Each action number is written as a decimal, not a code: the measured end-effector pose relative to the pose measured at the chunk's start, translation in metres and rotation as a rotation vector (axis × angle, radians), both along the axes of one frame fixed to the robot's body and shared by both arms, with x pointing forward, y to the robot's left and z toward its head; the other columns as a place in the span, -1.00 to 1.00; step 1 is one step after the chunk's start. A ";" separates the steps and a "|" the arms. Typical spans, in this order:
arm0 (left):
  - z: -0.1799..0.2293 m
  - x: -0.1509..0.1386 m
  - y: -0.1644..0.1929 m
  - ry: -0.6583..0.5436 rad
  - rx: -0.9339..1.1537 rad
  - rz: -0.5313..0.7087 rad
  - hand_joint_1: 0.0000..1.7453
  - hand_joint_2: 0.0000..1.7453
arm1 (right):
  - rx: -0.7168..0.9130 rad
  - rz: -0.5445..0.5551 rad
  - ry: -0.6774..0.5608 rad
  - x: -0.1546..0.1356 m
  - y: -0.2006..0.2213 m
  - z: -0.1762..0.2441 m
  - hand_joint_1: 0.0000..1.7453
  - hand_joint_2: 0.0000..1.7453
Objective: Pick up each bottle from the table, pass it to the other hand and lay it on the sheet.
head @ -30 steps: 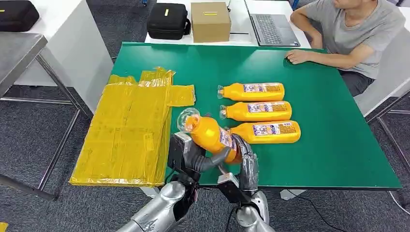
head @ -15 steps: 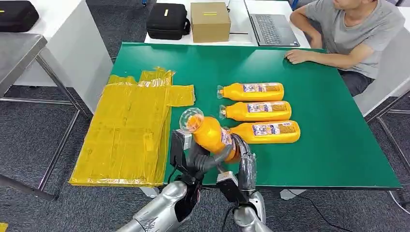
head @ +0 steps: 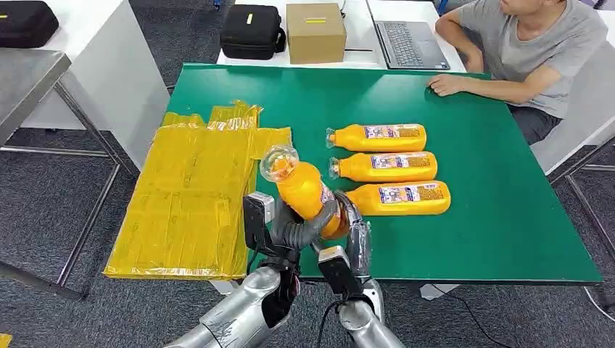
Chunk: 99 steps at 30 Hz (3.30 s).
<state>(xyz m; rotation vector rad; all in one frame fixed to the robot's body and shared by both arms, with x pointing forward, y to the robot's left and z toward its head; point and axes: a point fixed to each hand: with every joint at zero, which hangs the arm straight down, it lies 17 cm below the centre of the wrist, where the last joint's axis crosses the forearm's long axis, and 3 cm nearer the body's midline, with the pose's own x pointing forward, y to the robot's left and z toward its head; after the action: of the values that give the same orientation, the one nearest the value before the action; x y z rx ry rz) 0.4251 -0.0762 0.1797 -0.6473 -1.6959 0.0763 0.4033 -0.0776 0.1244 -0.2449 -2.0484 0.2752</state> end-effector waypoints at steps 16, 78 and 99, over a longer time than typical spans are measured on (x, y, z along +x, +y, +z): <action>0.005 0.016 0.025 -0.147 0.175 0.145 1.00 1.00 | 0.014 -0.039 0.059 0.013 -0.015 -0.016 -1.00 1.00; -0.138 0.104 0.302 -0.196 1.941 0.529 1.00 1.00 | 0.117 -0.192 0.287 -0.005 -0.074 -0.092 -1.00 1.00; -0.156 0.091 0.253 -0.319 1.898 0.361 1.00 1.00 | 0.117 -0.196 0.288 -0.006 -0.075 -0.093 -1.00 1.00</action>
<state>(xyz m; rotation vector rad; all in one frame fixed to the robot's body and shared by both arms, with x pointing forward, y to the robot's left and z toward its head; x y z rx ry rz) 0.5159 0.1773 0.0241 1.0960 -1.3842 -1.2715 0.3978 -0.1522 0.0315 -0.3124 -1.7341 0.0643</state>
